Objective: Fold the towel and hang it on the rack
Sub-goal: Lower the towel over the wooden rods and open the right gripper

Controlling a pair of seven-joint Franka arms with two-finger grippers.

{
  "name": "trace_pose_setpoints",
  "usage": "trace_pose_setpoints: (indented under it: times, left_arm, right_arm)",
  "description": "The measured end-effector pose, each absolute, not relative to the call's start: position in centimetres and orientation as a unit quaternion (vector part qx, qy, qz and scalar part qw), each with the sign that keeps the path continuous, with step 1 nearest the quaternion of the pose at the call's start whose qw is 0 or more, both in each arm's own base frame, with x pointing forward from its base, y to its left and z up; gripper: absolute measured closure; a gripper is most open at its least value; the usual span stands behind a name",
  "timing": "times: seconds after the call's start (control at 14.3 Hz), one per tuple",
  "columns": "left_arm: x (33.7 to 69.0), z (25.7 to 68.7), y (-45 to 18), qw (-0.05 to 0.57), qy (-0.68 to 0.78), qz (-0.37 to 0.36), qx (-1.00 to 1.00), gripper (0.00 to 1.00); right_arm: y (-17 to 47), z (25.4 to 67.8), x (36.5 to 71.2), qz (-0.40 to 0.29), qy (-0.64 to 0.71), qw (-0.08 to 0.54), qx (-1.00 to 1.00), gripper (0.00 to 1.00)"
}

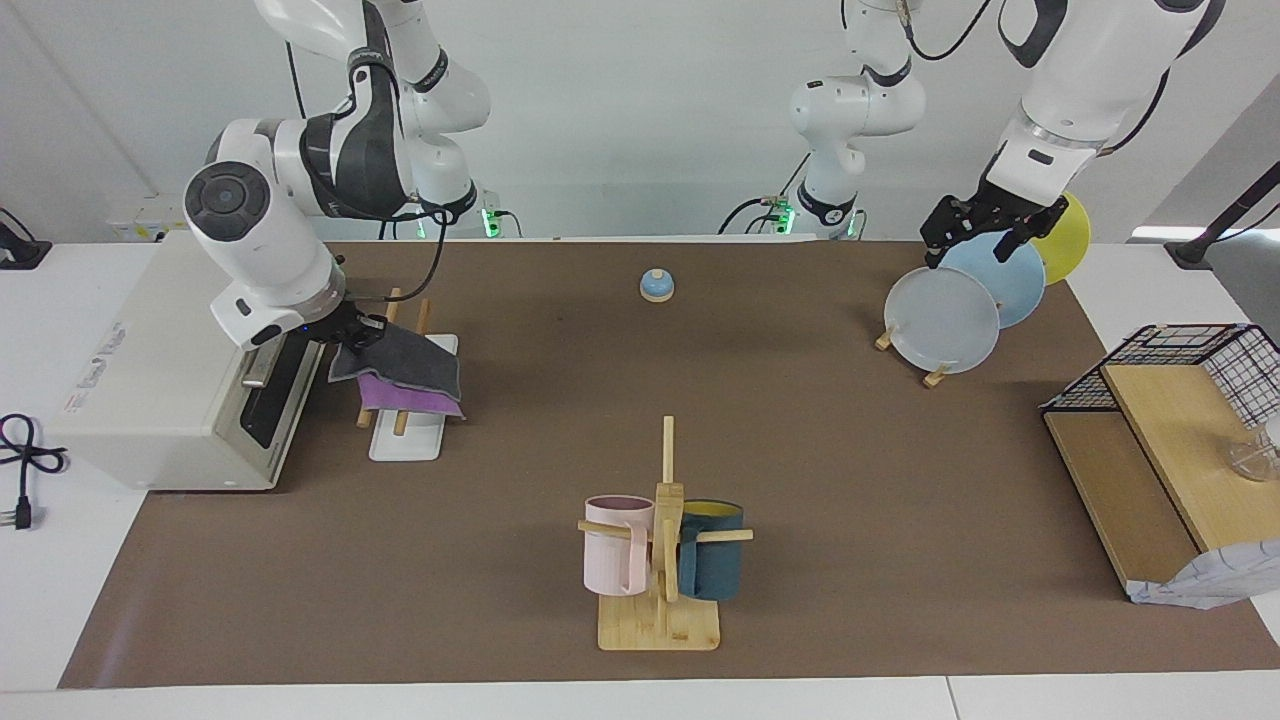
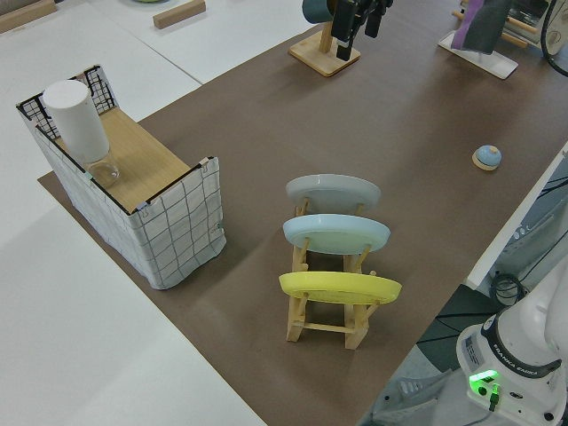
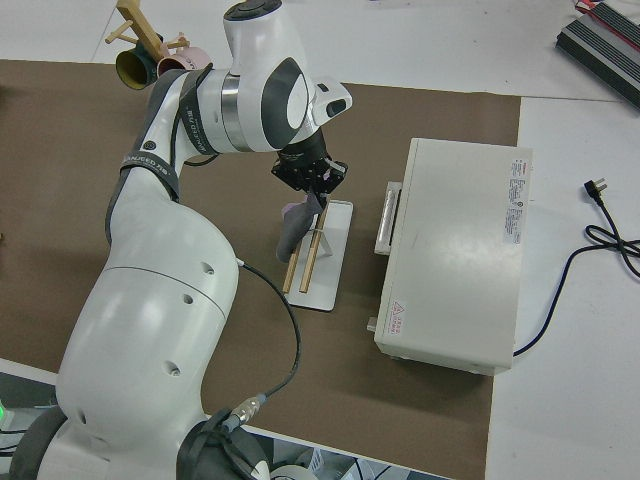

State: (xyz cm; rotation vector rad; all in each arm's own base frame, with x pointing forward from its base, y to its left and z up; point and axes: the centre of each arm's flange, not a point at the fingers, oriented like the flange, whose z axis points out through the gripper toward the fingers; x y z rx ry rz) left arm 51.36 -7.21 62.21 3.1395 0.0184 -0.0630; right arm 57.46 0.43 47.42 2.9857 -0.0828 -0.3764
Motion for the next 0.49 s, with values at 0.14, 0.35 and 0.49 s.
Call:
trace_pose_setpoints:
  times: [0.14, 0.35, 0.49]
  left_arm:
    - [51.6, 61.9, -7.6, 0.003, 0.001, -0.017, 1.000, 0.00]
    - [52.2, 61.0, -7.5, 0.004, 0.000, -0.025, 1.000, 0.00]
    - [52.3, 60.9, -7.6, 0.004, -0.008, -0.026, 1.000, 0.00]
  right_arm:
    - [0.1, 47.3, 57.4, -0.127, -0.015, 0.080, 0.989, 0.97]
    - [-0.3, 46.2, 56.8, -0.138, -0.011, 0.083, 0.987, 0.97]
    - [-0.8, 45.3, 56.3, -0.141, -0.010, 0.082, 0.987, 0.97]
